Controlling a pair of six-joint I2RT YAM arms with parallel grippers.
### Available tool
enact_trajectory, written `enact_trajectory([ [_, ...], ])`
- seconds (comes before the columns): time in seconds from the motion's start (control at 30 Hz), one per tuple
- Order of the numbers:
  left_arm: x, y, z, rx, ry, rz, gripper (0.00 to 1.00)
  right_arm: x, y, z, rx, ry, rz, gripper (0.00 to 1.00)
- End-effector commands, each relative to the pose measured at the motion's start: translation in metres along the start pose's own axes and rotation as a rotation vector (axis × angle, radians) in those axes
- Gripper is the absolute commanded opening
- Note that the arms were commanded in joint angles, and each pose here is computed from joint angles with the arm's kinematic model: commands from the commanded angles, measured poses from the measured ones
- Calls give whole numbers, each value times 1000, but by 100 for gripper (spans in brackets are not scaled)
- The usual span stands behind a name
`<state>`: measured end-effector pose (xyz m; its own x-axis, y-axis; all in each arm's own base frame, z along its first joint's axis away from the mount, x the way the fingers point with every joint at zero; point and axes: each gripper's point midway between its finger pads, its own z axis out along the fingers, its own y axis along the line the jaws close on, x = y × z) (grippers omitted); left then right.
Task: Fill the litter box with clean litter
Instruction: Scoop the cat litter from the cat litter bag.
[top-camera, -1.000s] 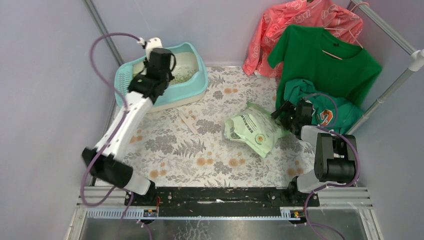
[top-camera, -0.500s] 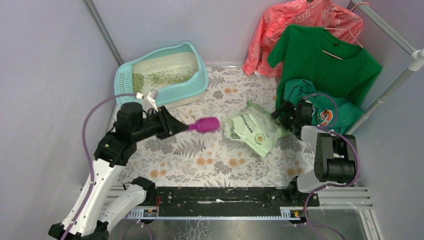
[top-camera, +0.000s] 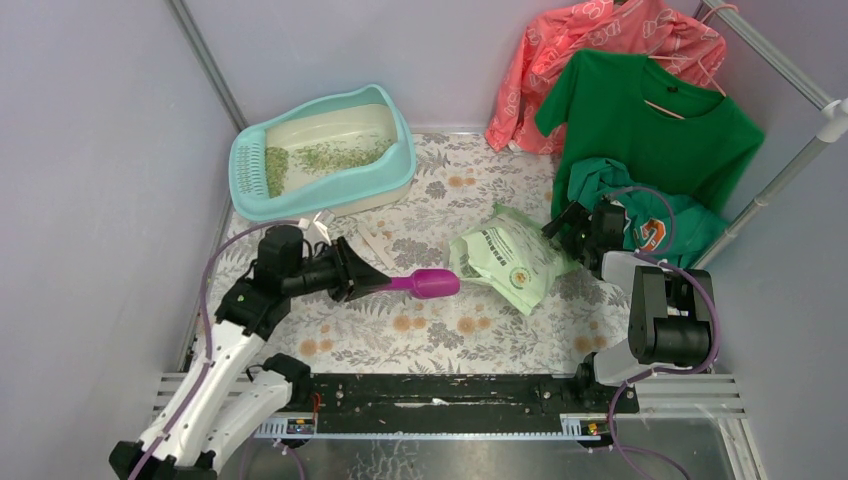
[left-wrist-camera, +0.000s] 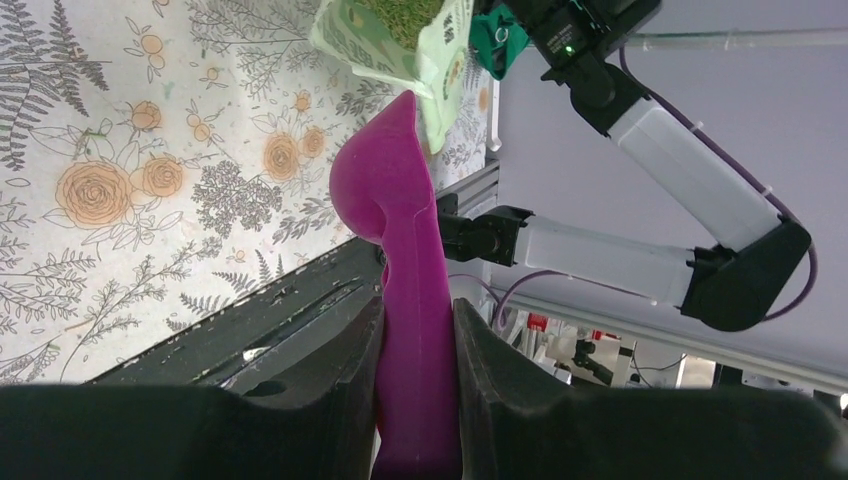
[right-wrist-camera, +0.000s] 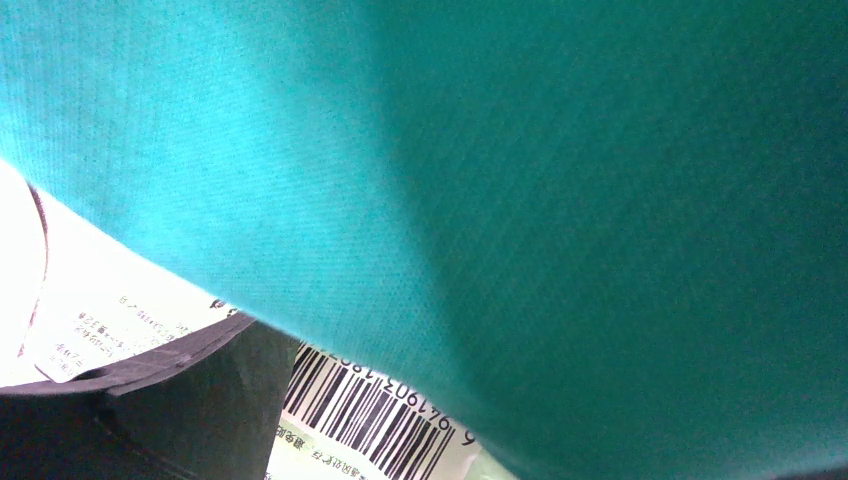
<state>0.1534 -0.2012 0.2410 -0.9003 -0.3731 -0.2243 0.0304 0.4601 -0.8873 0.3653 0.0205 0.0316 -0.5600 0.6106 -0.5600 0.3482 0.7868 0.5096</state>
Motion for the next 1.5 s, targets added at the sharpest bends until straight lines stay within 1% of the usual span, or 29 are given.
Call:
enact_trajectory([
  [0.0, -20, -16, 16, 82, -33, 34, 6, 55, -22, -4, 64, 192, 39, 100],
  [0.23, -61, -27, 44, 86, -96, 52, 6, 55, -22, -4, 62, 194, 39, 100],
  [0.43, -79, -3, 83, -16, -109, 20, 5, 54, -21, -4, 59, 189, 37, 100],
  [0.57, -79, -2, 111, -49, -123, 20, 5, 54, -21, -4, 59, 191, 38, 100],
  [0.77, -72, -9, 164, -129, -118, 74, 4, 55, -22, -5, 59, 188, 39, 100],
  [0.83, -70, -9, 176, -158, -127, 84, 4, 54, -21, -5, 59, 187, 38, 100],
  [0.9, -70, -4, 182, -202, -150, 89, 3, 54, -22, -6, 61, 183, 39, 100],
  [1.03, -77, 3, 181, -304, -246, 116, 4, 50, -28, -10, 96, 145, 49, 100],
  [1.23, -76, 11, 189, -343, -246, 118, 4, 29, -33, -15, 147, 37, 66, 100],
  [1.47, -66, 37, 205, -388, -215, 100, 4, 21, -28, 7, 167, 92, 56, 100],
])
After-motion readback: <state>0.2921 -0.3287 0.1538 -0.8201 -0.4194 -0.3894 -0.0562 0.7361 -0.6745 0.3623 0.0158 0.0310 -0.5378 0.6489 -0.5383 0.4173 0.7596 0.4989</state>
